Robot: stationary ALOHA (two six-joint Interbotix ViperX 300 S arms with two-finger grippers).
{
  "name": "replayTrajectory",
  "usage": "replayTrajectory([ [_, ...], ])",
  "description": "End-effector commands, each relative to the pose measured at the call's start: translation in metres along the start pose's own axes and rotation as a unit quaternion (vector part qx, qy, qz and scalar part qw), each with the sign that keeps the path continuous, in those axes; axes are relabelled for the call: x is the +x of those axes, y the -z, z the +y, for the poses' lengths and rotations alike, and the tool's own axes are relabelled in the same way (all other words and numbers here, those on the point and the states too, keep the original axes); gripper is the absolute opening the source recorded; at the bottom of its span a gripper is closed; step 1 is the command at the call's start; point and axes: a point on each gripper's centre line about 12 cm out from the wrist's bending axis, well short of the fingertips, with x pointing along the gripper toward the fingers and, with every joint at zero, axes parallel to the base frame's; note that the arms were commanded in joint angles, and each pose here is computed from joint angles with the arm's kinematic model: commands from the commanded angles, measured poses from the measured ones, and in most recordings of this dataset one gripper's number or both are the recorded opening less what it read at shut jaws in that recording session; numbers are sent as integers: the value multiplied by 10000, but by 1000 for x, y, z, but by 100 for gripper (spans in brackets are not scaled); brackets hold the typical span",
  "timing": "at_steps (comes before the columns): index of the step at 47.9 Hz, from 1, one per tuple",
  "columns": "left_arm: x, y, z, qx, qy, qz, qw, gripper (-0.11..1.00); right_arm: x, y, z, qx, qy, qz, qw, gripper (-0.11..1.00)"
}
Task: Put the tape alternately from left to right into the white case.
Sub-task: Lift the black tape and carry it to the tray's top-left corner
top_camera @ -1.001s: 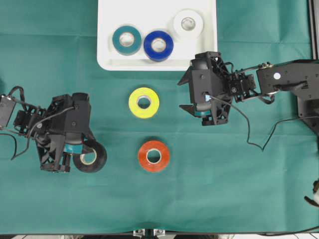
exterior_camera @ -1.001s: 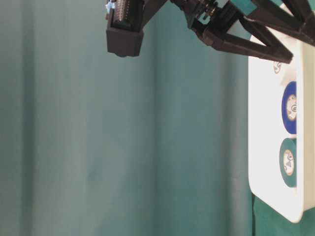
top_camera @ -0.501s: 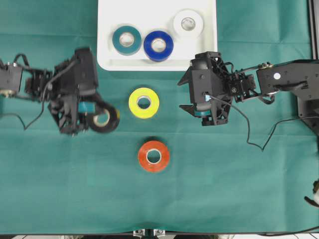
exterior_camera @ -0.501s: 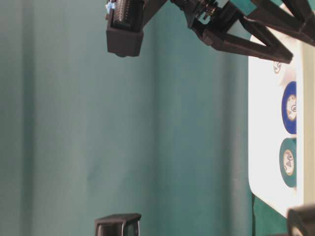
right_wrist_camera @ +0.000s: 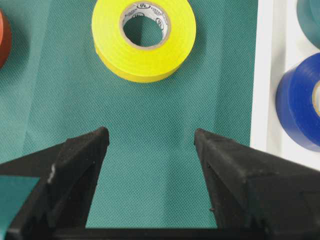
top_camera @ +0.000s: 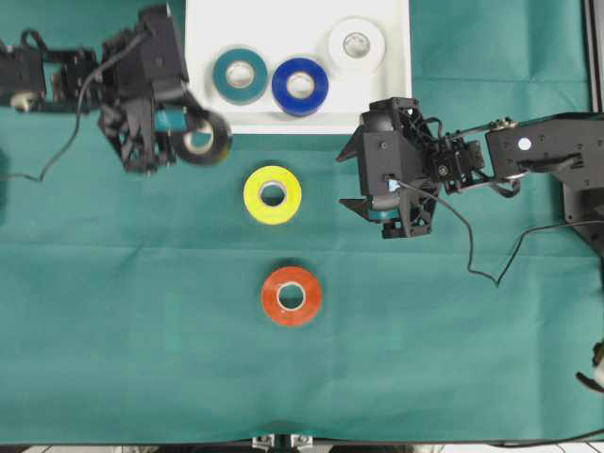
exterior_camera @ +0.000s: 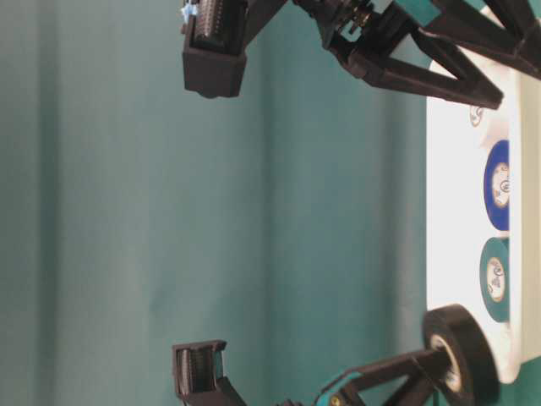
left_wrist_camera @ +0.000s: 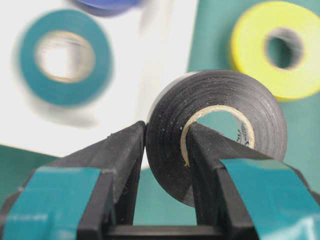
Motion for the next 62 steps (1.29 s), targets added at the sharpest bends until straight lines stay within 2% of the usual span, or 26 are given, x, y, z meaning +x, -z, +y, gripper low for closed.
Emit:
replayTrajectory([
  [1, -6, -12, 13, -6, -141, -245, 9996, -4, -6, -12, 1, 19, -32, -219, 9998, 77],
  [12, -1, -20, 47, -215, -527, -540, 9969, -4, -7, -12, 1, 19, -32, -226, 9997, 78],
  [22, 10, -27, 72, -255, -785, -673, 9943, -4, -6, -11, 1, 18, -32, -211, 9998, 77],
  [47, 44, -38, 120, -515, -1139, -516, 9908, -4, -6, -9, 1, 18, -31, -188, 9998, 78],
  [62, 57, -39, 130, -574, -1188, -443, 9903, -4, -6, -8, 1, 9, -31, -173, 9998, 78],
])
